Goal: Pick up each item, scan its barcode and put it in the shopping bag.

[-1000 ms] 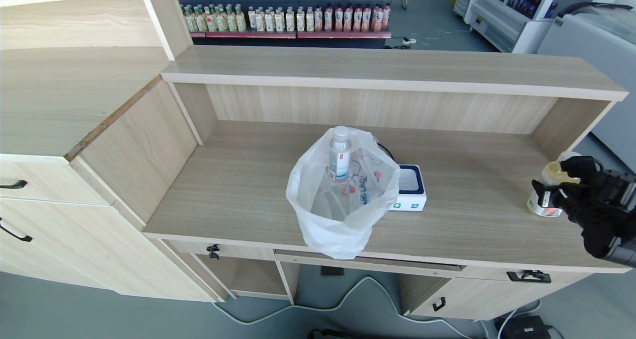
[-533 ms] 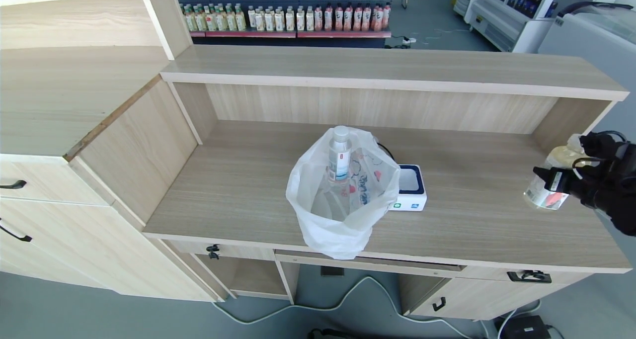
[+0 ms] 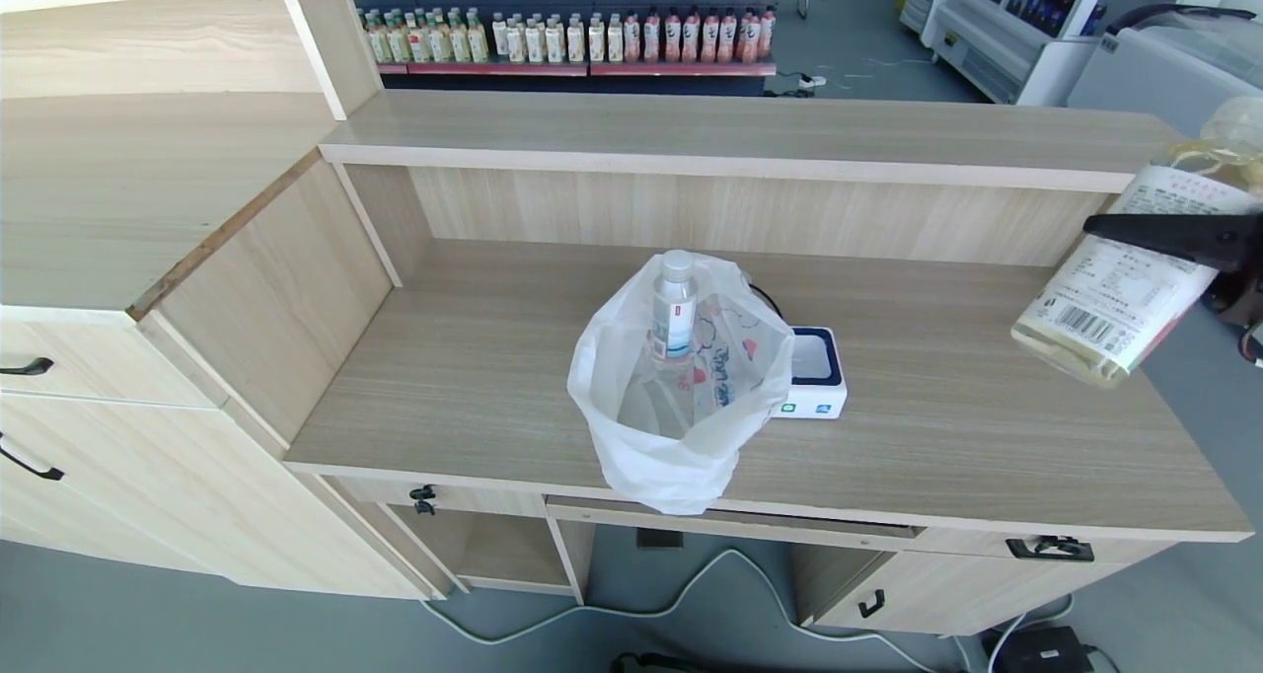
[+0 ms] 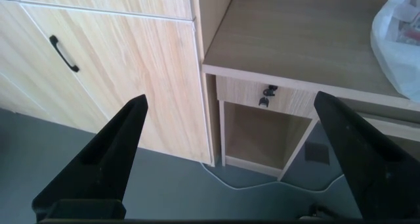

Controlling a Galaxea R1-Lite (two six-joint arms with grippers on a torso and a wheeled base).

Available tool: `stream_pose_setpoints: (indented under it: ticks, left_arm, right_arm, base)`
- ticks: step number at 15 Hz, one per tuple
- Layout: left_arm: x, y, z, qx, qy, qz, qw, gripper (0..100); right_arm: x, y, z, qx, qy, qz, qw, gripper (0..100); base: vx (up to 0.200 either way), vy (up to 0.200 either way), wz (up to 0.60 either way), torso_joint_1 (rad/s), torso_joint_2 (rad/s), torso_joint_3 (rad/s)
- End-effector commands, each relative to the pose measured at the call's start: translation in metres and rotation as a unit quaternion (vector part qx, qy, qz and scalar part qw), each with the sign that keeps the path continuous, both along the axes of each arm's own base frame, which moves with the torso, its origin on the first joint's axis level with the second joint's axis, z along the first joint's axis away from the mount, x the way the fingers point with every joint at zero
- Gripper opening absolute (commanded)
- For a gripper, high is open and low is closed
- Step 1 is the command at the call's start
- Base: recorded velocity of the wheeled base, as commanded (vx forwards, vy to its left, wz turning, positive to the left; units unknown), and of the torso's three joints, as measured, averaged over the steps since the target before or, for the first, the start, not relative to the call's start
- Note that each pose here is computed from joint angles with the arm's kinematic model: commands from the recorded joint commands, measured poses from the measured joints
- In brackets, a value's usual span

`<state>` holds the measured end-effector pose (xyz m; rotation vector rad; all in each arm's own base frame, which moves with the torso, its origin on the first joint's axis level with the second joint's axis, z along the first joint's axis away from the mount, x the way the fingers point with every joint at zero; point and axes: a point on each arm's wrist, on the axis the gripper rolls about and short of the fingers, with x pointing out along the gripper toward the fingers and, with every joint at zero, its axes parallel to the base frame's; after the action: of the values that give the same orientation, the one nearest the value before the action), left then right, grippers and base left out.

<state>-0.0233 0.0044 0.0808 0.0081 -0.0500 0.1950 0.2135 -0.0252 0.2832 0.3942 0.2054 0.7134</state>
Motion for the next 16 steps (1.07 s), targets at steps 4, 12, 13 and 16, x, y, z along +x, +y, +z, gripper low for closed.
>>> stream_pose_setpoints:
  ticks: [4,12,13,16]
  left_arm:
    - [0.000,0.000,0.000,0.000,0.000,0.000,1.0000,100]
    - [0.000,0.000,0.000,0.000,0.000,0.000,1.0000,100]
    - [0.000,0.000,0.000,0.000,0.000,0.000,1.0000,100]
    - [0.000,0.000,0.000,0.000,0.000,0.000,1.0000,100]
  right_arm:
    - [-0.084,0.058,0.027,0.022,-0.027,0.177,0.984,0]
    - [-0.114,0.069,0.013,0.020,-0.027,0.240,0.970,0]
    - [-0.115,0.070,0.012,0.020,-0.027,0.247,0.968,0]
    - [-0.117,0.070,0.008,0.019,-0.024,0.251,0.968,0]
  base:
    - [0.000,0.000,0.00,0.000,0.00,0.000]
    - [0.000,0.000,0.00,0.000,0.00,0.000]
    - [0.000,0.000,0.00,0.000,0.00,0.000]
    - [0.000,0.000,0.00,0.000,0.00,0.000]
